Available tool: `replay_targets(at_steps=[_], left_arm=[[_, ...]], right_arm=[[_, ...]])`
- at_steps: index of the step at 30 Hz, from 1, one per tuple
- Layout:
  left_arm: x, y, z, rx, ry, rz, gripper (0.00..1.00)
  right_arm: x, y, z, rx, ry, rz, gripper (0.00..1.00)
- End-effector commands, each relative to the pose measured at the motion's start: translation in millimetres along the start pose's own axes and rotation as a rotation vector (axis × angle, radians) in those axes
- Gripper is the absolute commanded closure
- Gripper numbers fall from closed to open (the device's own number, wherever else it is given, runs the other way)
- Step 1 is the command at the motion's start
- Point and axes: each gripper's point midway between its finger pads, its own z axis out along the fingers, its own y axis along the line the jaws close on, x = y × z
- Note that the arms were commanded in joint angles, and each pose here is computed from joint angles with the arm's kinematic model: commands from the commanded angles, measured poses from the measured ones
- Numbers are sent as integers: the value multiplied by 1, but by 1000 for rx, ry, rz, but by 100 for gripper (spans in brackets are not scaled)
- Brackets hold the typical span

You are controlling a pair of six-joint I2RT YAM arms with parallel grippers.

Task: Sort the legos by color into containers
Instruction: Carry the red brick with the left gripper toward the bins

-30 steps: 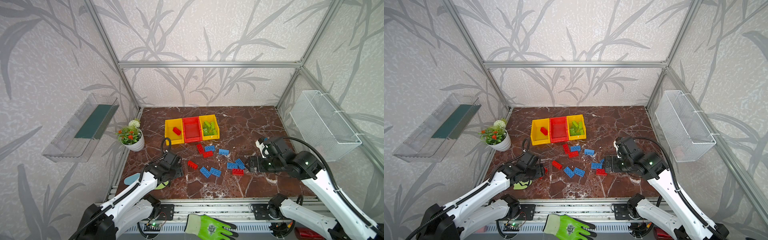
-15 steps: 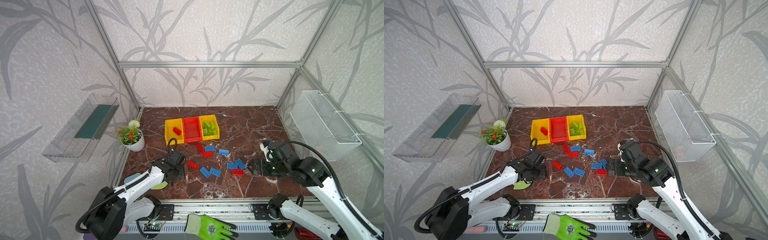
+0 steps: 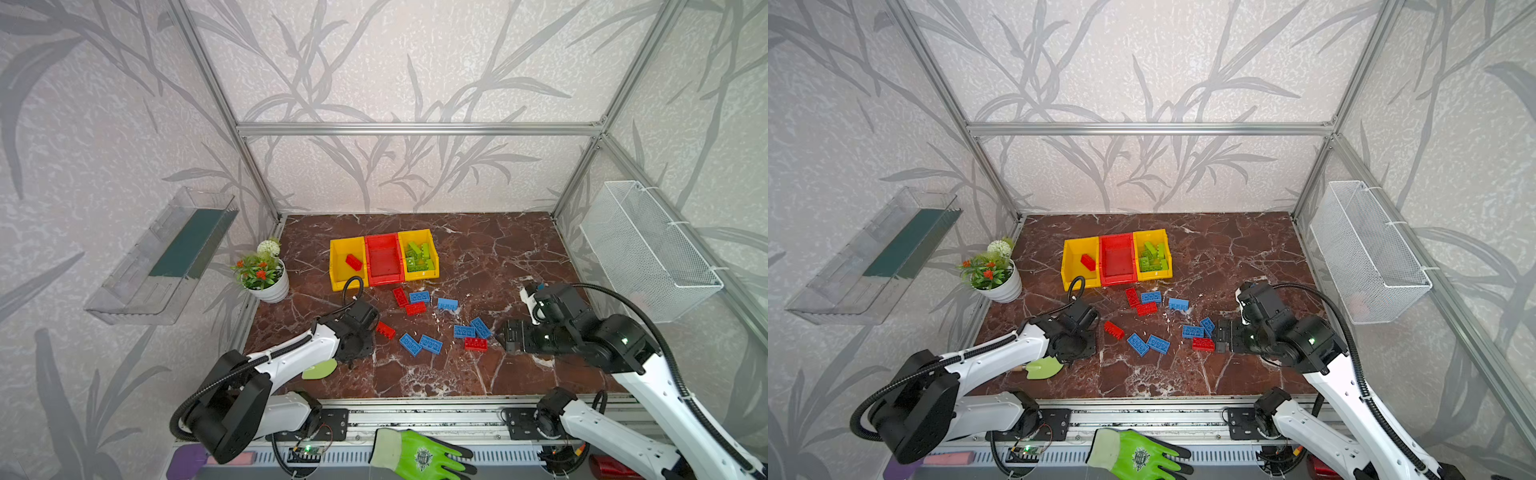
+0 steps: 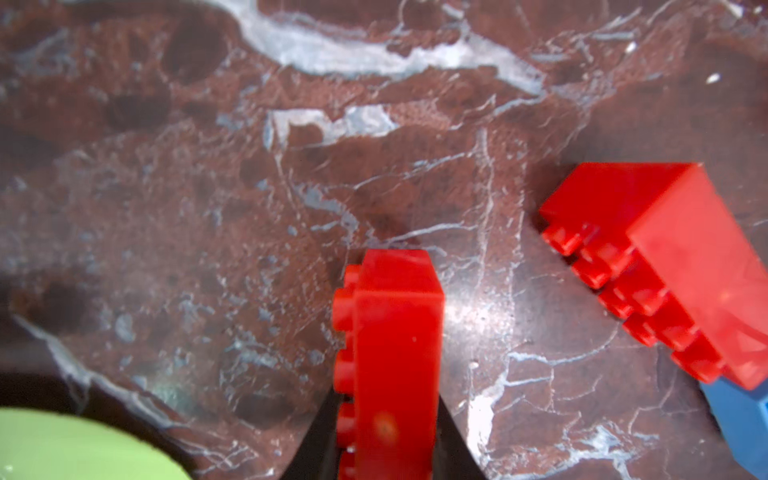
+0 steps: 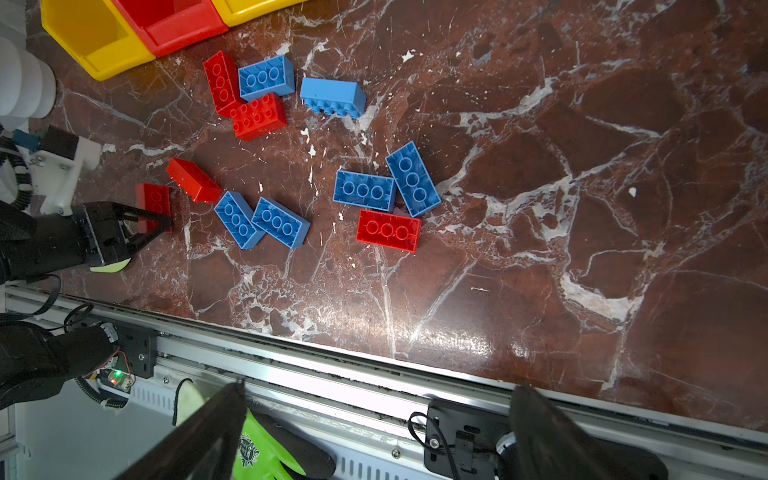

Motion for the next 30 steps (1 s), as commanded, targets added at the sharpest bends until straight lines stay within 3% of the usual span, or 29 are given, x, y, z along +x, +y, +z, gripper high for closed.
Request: replay_targets(at_steps=[1,11,19,30], left_arm=[[-7,0,-3,-35,-10,4,79],[-36,-4,-33,-91,-74,17,86],[-92,-21,-71,-168,-155,63,86],[-186,-18,-67,-136,-176,-37,87]], right_arm=[[4,-4,4,22,14,-14,1],[-2,0,8,16,11,-20,1],[-17,10,19,14,17,-40,1],[-43,21,27,41,14,-51,1]])
